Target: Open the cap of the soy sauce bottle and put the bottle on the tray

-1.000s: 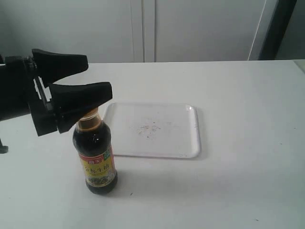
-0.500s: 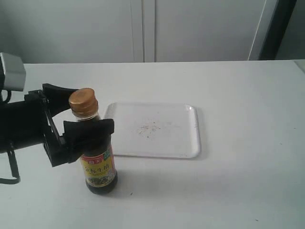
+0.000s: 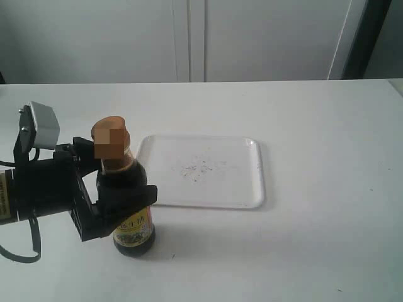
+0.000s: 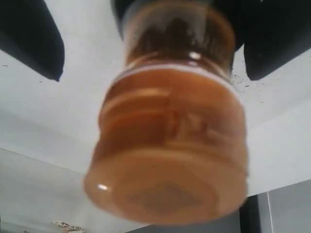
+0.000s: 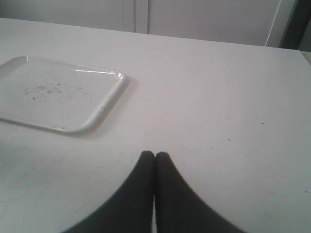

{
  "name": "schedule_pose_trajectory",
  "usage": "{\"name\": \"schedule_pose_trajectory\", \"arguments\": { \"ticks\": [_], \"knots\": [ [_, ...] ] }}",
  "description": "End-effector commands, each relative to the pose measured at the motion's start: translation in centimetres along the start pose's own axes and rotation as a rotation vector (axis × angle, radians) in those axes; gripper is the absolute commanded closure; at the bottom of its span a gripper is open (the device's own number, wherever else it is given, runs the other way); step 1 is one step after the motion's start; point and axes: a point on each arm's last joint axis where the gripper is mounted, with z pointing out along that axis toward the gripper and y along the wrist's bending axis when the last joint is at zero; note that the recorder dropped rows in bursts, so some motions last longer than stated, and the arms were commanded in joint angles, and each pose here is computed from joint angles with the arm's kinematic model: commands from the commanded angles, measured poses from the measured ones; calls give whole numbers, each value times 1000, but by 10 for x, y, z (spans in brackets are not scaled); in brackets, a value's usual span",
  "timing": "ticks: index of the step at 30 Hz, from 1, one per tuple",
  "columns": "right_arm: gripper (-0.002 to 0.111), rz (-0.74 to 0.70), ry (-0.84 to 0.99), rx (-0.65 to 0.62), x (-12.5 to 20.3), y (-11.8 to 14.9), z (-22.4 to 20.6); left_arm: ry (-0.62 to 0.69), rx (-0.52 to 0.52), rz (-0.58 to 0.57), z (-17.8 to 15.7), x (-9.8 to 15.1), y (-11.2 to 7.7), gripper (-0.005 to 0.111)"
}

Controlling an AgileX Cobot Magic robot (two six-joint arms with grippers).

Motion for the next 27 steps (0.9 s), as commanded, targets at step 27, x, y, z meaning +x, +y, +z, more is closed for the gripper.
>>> {"name": "schedule_pose_trajectory", "arguments": {
  "ticks": [27],
  "knots": [
    [108,5,-4,0,1,0,0,111,30,18,14,40,10,17]
  ]
}}
